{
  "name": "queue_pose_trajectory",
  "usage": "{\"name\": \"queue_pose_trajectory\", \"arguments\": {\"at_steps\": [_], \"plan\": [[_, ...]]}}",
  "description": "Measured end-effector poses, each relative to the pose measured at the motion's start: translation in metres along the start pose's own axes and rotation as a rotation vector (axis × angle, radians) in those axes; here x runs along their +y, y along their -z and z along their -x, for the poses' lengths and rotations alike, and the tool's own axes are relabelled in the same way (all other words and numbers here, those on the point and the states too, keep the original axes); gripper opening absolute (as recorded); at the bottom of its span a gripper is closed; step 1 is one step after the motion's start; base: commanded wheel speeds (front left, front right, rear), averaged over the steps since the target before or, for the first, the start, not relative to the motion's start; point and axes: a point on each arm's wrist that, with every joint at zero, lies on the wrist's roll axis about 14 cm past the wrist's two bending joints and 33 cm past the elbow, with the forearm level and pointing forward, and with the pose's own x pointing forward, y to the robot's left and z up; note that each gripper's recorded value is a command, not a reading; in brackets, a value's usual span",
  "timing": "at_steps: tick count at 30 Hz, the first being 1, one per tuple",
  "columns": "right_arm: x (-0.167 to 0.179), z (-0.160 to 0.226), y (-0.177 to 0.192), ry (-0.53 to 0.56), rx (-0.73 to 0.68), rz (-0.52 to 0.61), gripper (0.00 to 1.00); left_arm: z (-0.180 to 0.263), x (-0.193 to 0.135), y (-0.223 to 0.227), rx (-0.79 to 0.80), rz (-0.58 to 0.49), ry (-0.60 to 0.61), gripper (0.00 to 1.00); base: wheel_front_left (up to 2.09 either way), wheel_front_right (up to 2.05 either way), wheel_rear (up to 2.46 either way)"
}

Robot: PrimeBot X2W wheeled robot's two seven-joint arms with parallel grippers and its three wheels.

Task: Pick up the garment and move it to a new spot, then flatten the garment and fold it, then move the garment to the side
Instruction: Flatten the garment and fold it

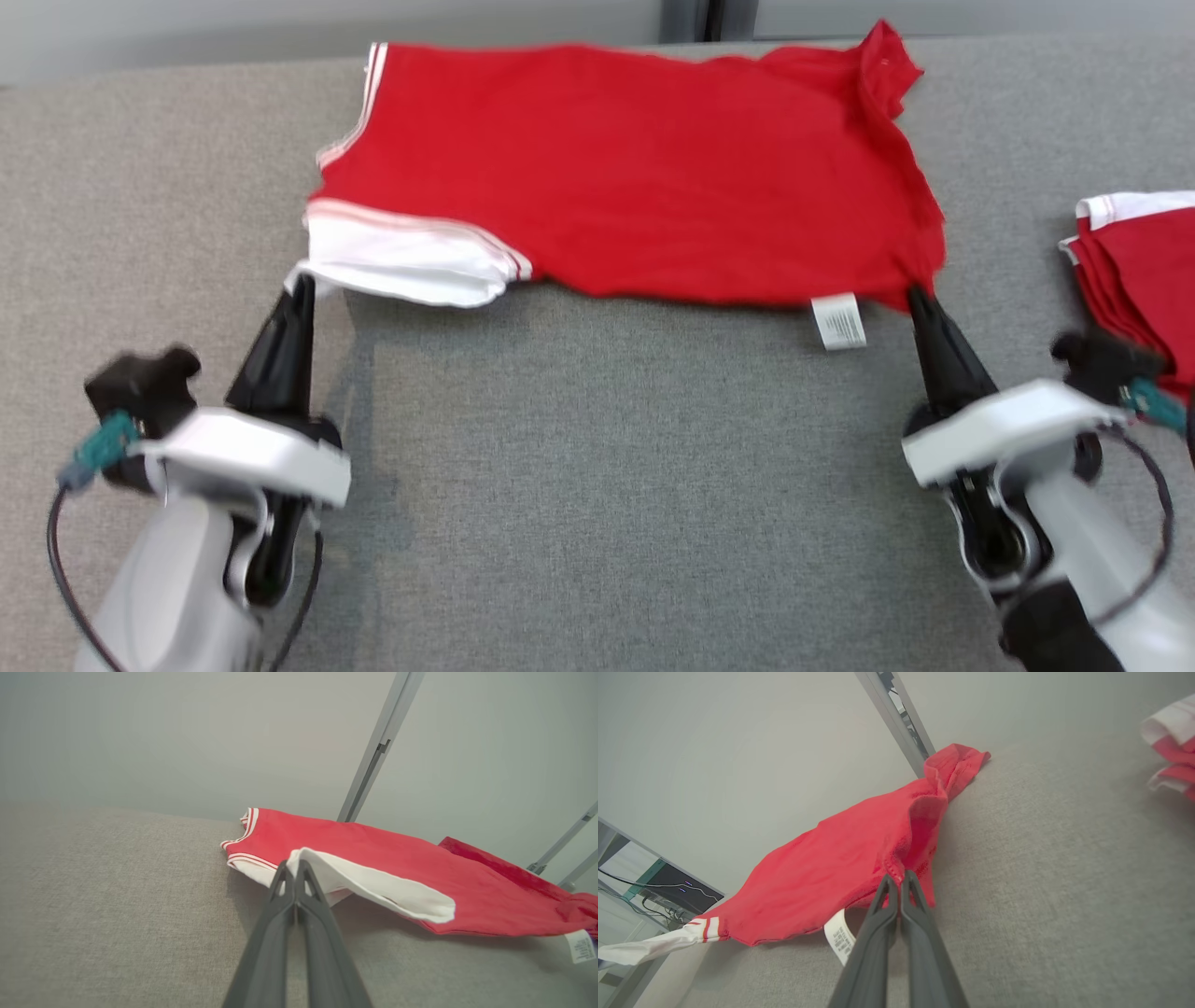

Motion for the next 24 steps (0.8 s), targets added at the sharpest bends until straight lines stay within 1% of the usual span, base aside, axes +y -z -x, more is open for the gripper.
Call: {"name": "queue_pose_trajectory", "arguments": {"at_steps": [3, 7, 10, 14, 18, 21, 24], "plan": [[-0.005, 0.028, 0.002, 0.016, -0.017, -0.018, 0.00, 0.026, -0.006, -0.006, -0.019, -0.050, 0.012, 0.00, 0.00, 0.00, 0.00], [-0.014, 0.063, 0.003, 0.038, -0.018, -0.004, 0.00, 0.059, -0.013, -0.019, -0.014, -0.094, 0.004, 0.00, 0.00, 0.00, 0.00], [-0.017, 0.084, 0.005, 0.045, 0.013, 0.033, 0.00, 0.084, -0.026, -0.026, 0.009, -0.100, 0.007, 0.00, 0.00, 0.00, 0.00], [-0.020, 0.106, 0.008, 0.067, 0.043, 0.037, 0.00, 0.107, -0.041, -0.029, 0.037, -0.081, 0.011, 0.00, 0.00, 0.00, 0.00], [-0.017, 0.134, 0.021, 0.097, 0.097, 0.030, 0.00, 0.137, -0.048, -0.028, 0.096, -0.066, -0.016, 0.00, 0.00, 0.00, 0.00], [-0.009, 0.151, 0.031, 0.109, 0.144, 0.014, 0.00, 0.152, -0.053, -0.032, 0.116, -0.068, -0.020, 0.00, 0.00, 0.00, 0.00], [-0.010, 0.168, 0.036, 0.138, 0.198, 0.021, 0.00, 0.165, -0.055, -0.031, 0.149, -0.060, -0.036, 0.00, 0.00, 0.00, 0.00]]}}
